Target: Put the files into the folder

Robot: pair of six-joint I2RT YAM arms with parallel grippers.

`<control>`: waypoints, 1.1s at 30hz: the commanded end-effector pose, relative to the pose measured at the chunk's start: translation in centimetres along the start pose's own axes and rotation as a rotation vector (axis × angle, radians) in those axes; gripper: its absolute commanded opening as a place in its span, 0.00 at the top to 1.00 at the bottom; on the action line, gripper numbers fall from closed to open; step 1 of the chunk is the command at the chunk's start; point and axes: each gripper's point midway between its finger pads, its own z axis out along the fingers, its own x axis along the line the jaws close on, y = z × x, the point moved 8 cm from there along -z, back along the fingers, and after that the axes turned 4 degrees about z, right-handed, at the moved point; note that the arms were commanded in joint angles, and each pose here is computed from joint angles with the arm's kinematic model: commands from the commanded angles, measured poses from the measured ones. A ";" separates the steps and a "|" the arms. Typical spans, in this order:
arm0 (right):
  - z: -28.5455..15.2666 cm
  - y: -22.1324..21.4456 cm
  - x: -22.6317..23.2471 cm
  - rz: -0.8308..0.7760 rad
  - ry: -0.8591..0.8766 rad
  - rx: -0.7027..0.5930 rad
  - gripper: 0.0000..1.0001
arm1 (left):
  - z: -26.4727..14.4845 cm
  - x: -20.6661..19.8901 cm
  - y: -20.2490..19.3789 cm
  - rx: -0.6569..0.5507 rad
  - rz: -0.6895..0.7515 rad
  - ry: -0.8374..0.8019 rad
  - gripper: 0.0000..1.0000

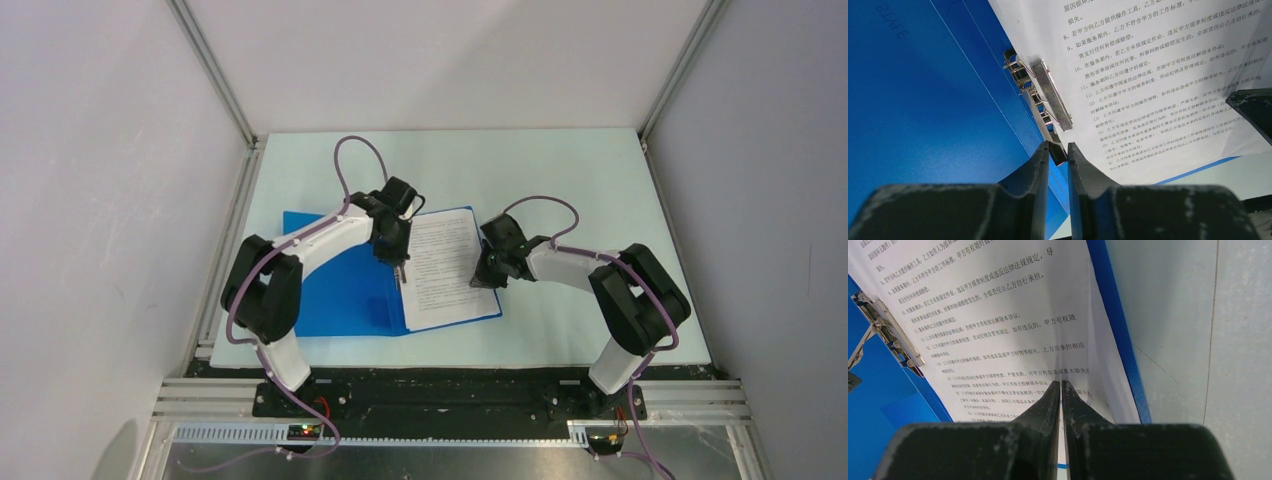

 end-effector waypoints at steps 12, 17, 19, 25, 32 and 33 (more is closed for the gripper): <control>0.7 -1.1 -1.4 -0.023 -0.082 0.002 0.91 | -1.5 -1.6 -1.9 0.001 0.000 -0.081 0.70; 0.5 -1.1 -1.3 -0.026 -0.075 -0.002 0.90 | -2.3 -1.7 -1.8 -0.016 0.006 -0.103 0.58; 0.5 -1.1 -1.2 -0.030 -0.071 -0.001 0.90 | -2.5 -1.8 -1.7 -0.022 0.005 -0.108 0.58; 0.4 -1.1 -1.2 -0.032 -0.072 -0.002 0.90 | -3.4 -1.9 -1.7 -0.046 0.008 -0.126 0.56; -0.6 -1.0 -0.5 -0.046 -0.041 -0.022 0.89 | -3.5 -1.9 -1.7 -0.047 0.007 -0.133 0.55; -1.0 -0.9 -0.2 -0.050 -0.028 -0.031 0.88 | -3.5 -1.9 -1.7 -0.046 0.004 -0.133 0.55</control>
